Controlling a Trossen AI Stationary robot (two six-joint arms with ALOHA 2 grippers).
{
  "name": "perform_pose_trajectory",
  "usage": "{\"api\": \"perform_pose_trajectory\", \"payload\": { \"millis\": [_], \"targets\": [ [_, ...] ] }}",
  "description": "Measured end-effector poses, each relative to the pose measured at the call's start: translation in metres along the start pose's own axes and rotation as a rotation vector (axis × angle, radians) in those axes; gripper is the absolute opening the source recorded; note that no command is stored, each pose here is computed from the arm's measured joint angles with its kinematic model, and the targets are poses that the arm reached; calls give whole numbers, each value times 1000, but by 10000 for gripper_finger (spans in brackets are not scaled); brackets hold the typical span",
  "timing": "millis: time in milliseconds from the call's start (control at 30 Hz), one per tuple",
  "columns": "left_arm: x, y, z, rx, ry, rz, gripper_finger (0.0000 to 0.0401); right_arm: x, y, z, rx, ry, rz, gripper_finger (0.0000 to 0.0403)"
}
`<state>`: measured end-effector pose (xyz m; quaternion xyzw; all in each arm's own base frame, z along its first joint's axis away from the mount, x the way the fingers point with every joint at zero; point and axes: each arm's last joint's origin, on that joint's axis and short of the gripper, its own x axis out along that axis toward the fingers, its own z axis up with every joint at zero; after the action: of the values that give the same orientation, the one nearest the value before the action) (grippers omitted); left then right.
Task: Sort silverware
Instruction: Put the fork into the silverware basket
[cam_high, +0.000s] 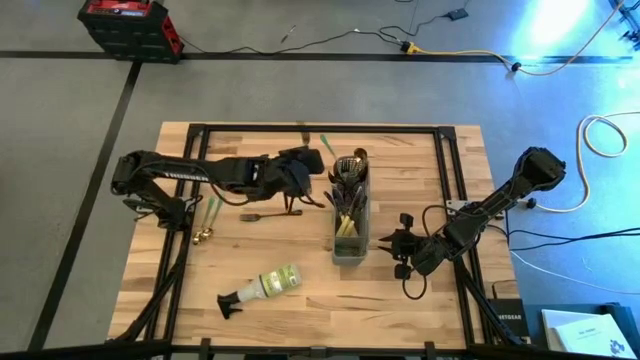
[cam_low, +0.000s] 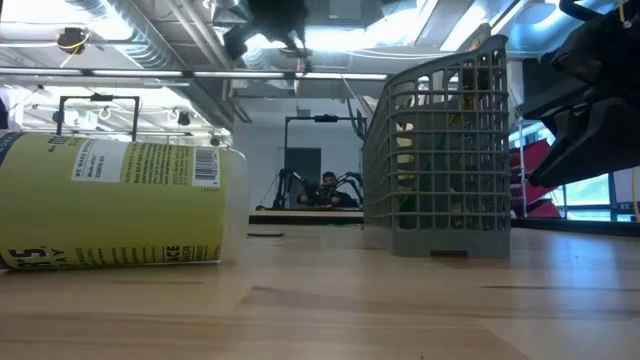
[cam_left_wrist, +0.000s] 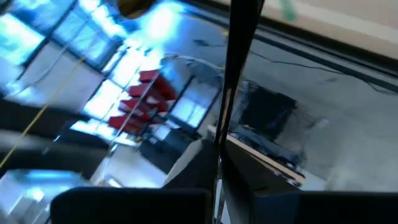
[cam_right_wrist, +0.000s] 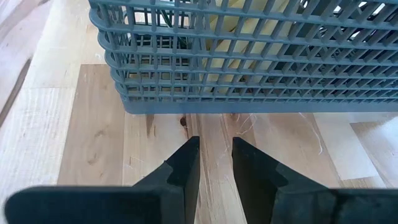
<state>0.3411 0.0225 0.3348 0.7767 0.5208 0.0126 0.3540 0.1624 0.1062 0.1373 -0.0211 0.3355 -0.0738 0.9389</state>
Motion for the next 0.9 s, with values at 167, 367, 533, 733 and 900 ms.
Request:
{"api": "perform_pose_trajectory", "payload": {
  "millis": [167,367,533,733,900],
  "targets": [
    [11,4,2,23,4,-4,0,0,0,0,-1,1,0,76],
    [22,16,1,18,33,34,0,0,0,0,-3,3,-2,76],
    [31,30,-10,-60,90,128,0,0,0,0,-3,2,-2,76],
    [43,39,-8,10,53,244,0,0,0,0,-6,2,-2,76],
    [51,41,1,44,54,261,0,0,0,0,-24,-1,-4,76]
  ]
}}
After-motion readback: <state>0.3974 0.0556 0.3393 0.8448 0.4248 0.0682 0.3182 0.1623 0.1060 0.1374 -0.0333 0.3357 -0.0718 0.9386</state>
